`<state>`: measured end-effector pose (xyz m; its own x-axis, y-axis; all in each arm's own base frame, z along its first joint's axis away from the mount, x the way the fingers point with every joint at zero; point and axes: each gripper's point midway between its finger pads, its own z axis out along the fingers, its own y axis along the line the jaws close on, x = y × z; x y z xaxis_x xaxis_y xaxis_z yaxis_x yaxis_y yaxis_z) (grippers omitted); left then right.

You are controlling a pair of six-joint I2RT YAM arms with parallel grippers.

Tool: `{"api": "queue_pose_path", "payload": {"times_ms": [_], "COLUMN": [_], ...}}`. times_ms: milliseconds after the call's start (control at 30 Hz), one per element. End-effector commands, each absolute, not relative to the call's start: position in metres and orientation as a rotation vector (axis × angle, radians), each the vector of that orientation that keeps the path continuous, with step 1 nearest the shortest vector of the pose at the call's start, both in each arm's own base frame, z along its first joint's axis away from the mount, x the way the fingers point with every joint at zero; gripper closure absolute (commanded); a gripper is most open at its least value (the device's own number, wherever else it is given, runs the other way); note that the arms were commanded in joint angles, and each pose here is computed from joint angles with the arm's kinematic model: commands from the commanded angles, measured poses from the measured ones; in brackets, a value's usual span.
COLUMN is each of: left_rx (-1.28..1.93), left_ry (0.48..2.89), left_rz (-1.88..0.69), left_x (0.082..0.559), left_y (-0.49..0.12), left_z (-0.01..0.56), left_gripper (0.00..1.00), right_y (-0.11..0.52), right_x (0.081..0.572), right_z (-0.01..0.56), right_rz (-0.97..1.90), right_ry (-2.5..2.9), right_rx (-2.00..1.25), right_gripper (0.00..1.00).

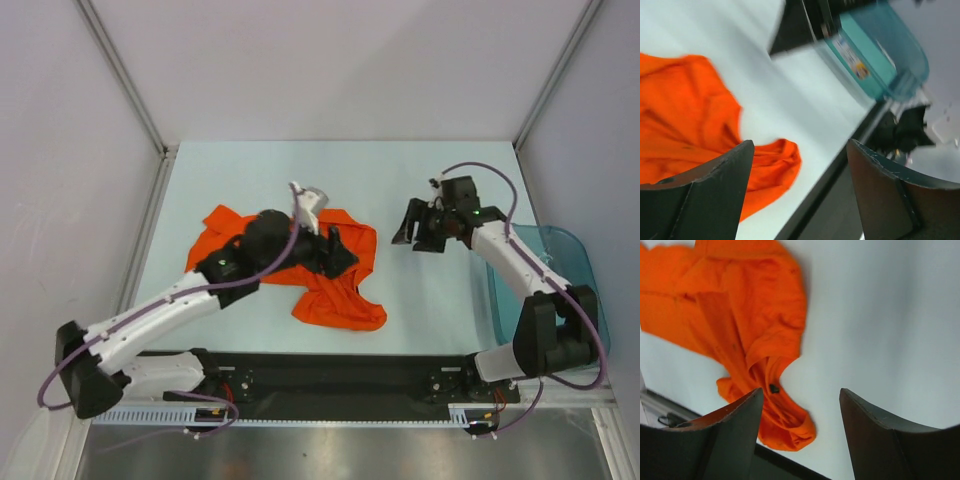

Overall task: Fold and stack the t-shirts
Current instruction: Flatten the tshirt out

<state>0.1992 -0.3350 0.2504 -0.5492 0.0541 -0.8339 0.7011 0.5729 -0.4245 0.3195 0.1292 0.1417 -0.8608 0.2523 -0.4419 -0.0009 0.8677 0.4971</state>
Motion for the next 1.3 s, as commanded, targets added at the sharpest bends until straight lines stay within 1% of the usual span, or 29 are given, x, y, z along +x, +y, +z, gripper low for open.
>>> {"api": "queue_pose_path", "payload": {"times_ms": [0, 133, 167, 200, 267, 300, 333, 367, 467, 567, 633, 733, 900, 967, 1000, 1033, 1067, 1100, 1167, 1200, 1233, 1267], "left_rx": [0.374, 0.069, 0.015, -0.093, -0.201, -0.306, -0.341, -0.360, -0.394, -0.440, -0.431, -0.421, -0.444, -0.442, -0.446, -0.450, -0.456, -0.459, -0.465, -0.469, -0.471, -0.476], "left_ry": [2.051, 2.112, 2.117, 2.129, 2.128, 2.129, 2.137, 2.139, 2.161, 2.247, 2.327, 2.354, 2.340, 2.325, 2.326, 2.329, 2.328, 2.327, 2.327, 2.320, 2.319, 2.309], "left_rz": [-0.806, -0.547, -0.509, -0.446, -0.434, -0.369, -0.323, -0.298, -0.320, -0.347, -0.431, -0.486, -0.546, -0.554, -0.551, -0.544, -0.536, -0.538, -0.534, -0.529, -0.524, -0.507], "left_x": [0.234, 0.266, 0.266, 0.276, 0.280, 0.284, 0.283, 0.284, 0.287, 0.289, 0.285, 0.281, 0.270, 0.266, 0.264, 0.262, 0.261, 0.260, 0.260, 0.261, 0.262, 0.264], "left_y": [-0.270, -0.183, -0.164, -0.135, -0.108, -0.085, -0.077, -0.072, -0.072, -0.072, -0.083, -0.089, -0.094, -0.094, -0.093, -0.092, -0.090, -0.090, -0.090, -0.089, -0.088, -0.085], "left_z": [0.254, 0.237, 0.236, 0.225, 0.219, 0.213, 0.209, 0.207, 0.191, 0.165, 0.149, 0.143, 0.140, 0.142, 0.141, 0.140, 0.140, 0.141, 0.140, 0.142, 0.143, 0.147], "left_gripper": [0.20, 0.21, 0.24, 0.26, 0.30, 0.30, 0.31, 0.30, 0.27, 0.25, 0.25, 0.25, 0.25, 0.25, 0.25, 0.25, 0.25, 0.25, 0.25, 0.25, 0.24, 0.24], "right_y": [0.182, 0.224, 0.229, 0.235, 0.246, 0.247, 0.248, 0.253, 0.267, 0.277, 0.262, 0.265, 0.241, 0.235, 0.234, 0.227, 0.224, 0.223, 0.214, 0.211, 0.207, 0.200], "right_x": [0.307, 0.282, 0.277, 0.272, 0.261, 0.261, 0.262, 0.261, 0.278, 0.306, 0.313, 0.323, 0.341, 0.345, 0.351, 0.356, 0.359, 0.364, 0.373, 0.374, 0.382, 0.386], "right_z": [0.130, 0.122, 0.121, 0.117, 0.111, 0.103, 0.100, 0.095, 0.086, 0.083, 0.064, 0.061, 0.039, 0.029, 0.026, 0.023, 0.019, 0.013, 0.006, -0.002, -0.001, -0.002], "right_rz": [0.808, 0.841, 0.846, 0.843, 0.829, 0.797, 0.782, 0.777, 0.689, 0.575, 0.397, 0.386, 0.309, 0.302, 0.309, 0.298, 0.288, 0.297, 0.285, 0.270, 0.267, 0.241], "right_ry": [2.577, 2.618, 2.624, 2.636, 2.663, 2.691, 2.707, 2.726, 2.729, 2.708, 2.779, 2.761, 2.759, 2.766, 2.753, 2.751, 2.756, 2.758, 2.759, 2.778, 2.768, 2.766], "right_rx": [0.052, -0.071, -0.077, -0.092, -0.124, -0.090, -0.072, -0.076, -0.112, -0.103, -0.009, 0.064, 0.226, 0.235, 0.232, 0.247, 0.256, 0.253, 0.276, 0.268, 0.276, 0.295], "right_gripper": [0.31, 0.31, 0.31, 0.31, 0.31, 0.31, 0.32, 0.32, 0.33, 0.36, 0.38, 0.36, 0.35, 0.36, 0.39, 0.52, 0.58, 0.67, 0.69, 0.72, 0.76, 0.82]}}
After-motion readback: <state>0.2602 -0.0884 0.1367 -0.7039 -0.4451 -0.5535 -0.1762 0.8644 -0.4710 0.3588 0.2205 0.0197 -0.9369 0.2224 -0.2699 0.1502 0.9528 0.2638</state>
